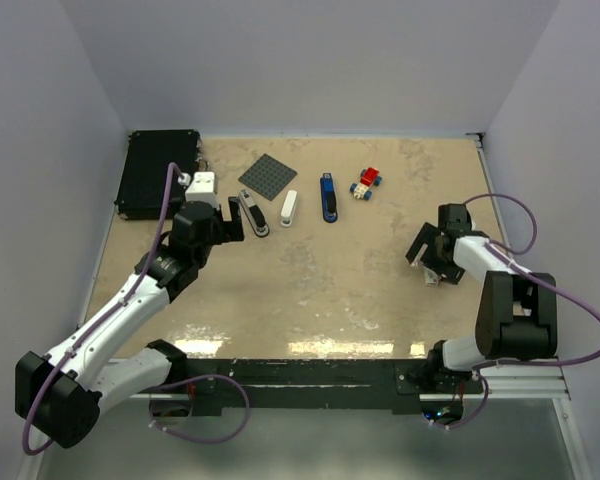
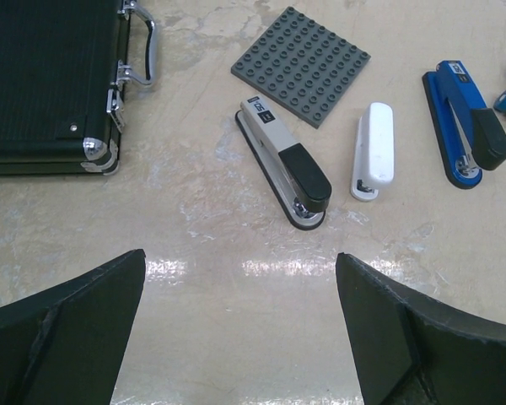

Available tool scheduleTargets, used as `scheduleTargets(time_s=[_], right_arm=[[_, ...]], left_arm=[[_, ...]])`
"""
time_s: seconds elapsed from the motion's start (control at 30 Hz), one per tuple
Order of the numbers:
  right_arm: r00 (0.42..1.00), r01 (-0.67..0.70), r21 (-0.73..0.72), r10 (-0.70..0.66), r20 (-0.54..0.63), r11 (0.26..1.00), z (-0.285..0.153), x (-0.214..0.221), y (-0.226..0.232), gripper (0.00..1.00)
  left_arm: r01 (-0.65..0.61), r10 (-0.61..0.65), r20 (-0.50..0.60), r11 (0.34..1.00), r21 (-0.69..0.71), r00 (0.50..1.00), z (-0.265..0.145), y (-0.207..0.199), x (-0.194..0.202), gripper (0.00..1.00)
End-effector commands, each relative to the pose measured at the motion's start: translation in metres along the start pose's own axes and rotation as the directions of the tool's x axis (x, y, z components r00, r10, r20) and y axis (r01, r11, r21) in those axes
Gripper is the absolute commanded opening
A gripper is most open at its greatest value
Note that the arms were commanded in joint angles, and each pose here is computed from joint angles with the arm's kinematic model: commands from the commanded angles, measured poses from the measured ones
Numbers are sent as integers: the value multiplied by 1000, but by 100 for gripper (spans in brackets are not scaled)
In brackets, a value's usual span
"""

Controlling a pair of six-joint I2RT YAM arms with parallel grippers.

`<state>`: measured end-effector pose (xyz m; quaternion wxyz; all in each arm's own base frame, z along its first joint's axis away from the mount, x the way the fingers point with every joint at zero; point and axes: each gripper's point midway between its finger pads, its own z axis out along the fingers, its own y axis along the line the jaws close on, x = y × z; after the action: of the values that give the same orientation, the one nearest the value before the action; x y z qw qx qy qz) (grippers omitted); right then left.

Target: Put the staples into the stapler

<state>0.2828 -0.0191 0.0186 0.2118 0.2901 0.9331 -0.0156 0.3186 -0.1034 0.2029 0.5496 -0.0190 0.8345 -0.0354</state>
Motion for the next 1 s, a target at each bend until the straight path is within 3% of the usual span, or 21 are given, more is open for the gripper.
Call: scheduleTargets(time_s=[0.0, 0.57, 0.83, 0.97], right_arm=[[1000, -10, -77, 10, 4, 997, -7, 6, 10, 99], [998, 63, -258, -66, -2, 964, -32, 33, 84, 99], [970, 62, -61, -45, 238, 996, -74, -28, 42, 97], [974, 12, -73, 5, 229, 997, -66, -49, 15, 89]], left_arm=[[16, -19, 49, 998, 62, 999, -4, -11, -12, 100], [26, -30, 43, 994, 106, 999, -7, -18, -11, 100], [23, -27, 35, 991, 129, 999, -7, -22, -9, 100], [22, -26, 29, 989, 144, 999, -5, -26, -7, 100]])
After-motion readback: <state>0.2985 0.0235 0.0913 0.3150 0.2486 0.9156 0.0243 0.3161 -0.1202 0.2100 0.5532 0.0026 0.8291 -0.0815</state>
